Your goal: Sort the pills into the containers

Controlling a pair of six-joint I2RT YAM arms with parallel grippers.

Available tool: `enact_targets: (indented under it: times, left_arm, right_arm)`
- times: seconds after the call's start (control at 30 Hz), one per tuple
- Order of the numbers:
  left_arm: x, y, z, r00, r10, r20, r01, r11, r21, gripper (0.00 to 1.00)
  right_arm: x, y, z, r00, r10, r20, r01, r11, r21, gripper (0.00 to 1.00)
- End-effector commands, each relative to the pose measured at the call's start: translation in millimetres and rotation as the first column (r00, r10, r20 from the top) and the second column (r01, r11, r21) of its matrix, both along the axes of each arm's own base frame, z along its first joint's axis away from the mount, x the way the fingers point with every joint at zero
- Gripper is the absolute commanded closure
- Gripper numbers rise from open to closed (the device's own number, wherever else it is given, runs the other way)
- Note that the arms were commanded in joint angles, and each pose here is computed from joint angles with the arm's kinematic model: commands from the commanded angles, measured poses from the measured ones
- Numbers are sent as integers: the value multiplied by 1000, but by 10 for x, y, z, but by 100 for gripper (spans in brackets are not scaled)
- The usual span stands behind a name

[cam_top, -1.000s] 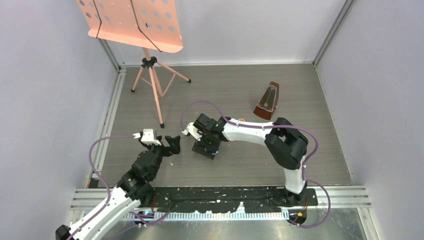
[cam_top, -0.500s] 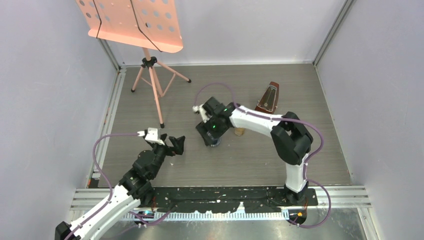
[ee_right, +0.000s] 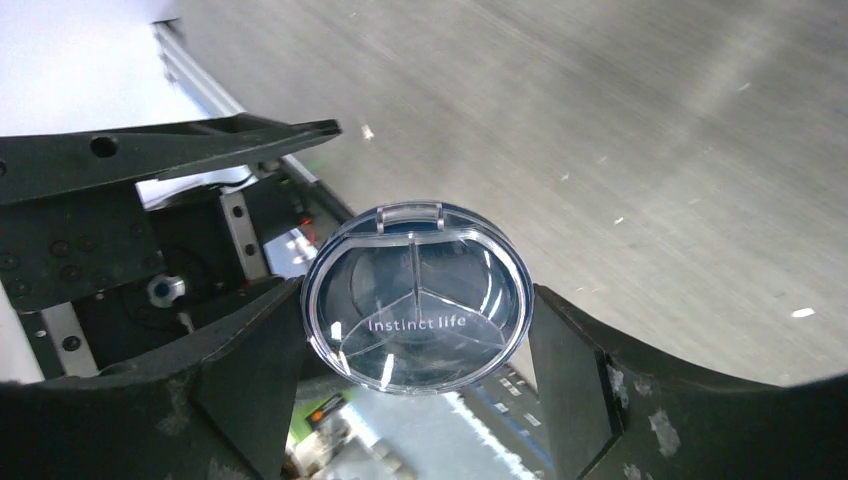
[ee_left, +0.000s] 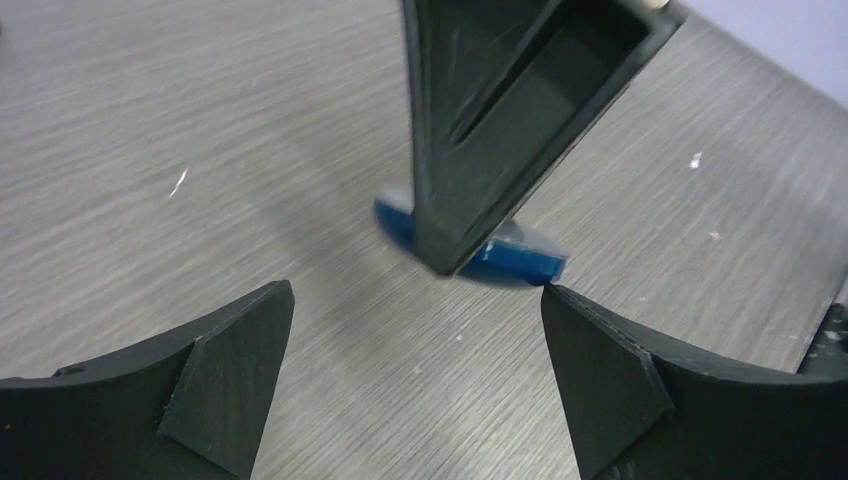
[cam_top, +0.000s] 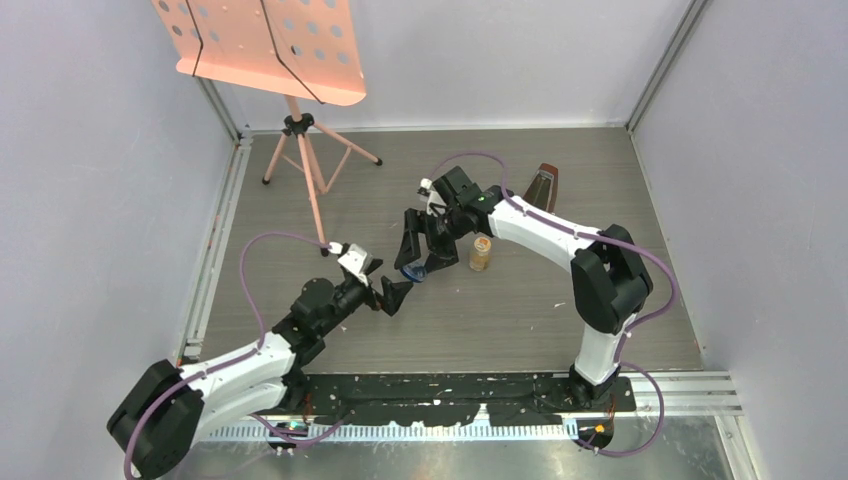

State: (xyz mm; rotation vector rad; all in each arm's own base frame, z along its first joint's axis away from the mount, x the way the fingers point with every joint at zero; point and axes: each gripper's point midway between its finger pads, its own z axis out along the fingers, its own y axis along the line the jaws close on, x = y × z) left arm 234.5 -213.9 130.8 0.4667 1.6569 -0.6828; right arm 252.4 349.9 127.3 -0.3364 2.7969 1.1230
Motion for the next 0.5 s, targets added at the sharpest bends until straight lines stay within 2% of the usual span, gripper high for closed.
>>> enact_targets:
  times: [0.0, 0.27, 0.47]
  left_arm:
    - [32, -236, 693, 978, -79, 192, 107, 984, -140, 1]
    - [-22, -312, 654, 977, -128, 169, 154, 977, -148, 1]
    - [-18, -329, 647, 977, -135, 166, 160, 976, -148, 11]
  right_arm:
    - [-182, 167, 500, 988, -49, -144, 74, 983, 169, 47]
    - [-192, 188, 673, 979, -77, -190, 117, 972, 204, 49]
    - [-216, 188, 722, 980, -63, -191, 106, 969, 223, 51]
